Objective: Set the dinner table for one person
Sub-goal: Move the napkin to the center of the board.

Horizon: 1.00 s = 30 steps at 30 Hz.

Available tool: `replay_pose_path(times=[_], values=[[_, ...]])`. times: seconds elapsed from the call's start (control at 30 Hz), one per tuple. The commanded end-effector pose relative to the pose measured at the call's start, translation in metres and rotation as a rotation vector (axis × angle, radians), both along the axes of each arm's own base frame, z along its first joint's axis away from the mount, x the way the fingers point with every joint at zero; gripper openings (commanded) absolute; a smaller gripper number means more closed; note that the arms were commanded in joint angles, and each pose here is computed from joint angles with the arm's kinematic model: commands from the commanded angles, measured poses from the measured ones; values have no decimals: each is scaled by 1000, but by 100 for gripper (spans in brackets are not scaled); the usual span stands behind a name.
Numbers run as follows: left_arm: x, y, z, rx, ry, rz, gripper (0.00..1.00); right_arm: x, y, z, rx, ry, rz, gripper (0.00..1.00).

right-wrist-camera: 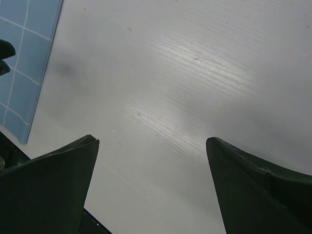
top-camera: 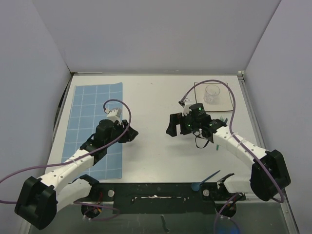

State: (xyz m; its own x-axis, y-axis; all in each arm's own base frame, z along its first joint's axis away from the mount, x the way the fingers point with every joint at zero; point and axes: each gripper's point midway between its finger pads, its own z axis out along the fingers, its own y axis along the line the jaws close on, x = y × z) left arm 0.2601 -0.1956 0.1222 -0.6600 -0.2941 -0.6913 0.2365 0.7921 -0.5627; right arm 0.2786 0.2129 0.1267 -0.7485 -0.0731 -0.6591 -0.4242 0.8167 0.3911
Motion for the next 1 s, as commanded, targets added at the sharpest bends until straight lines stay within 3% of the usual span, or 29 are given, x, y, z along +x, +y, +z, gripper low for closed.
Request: replay_pose_path(times=[0.0,0.17,0.43,0.57,0.7,0.97], values=[[12,2,30,-11,-84,39,45,12,3,3,-40,-36,-86,98],[10,4,35,-19,-95,48,53,-9,42,-7,-60,-28,-8,98],[6,7,36,-26,-96,63,60,-41,122,-59,-242,23,159,99],[5,14,35,7,-78,81,45,-49,160,-68,-280,7,225,89],[5,19,38,19,-81,101,0,-51,180,-65,-253,16,257,82],[5,46,31,54,-62,252,0,-62,206,-62,-228,17,330,89]])
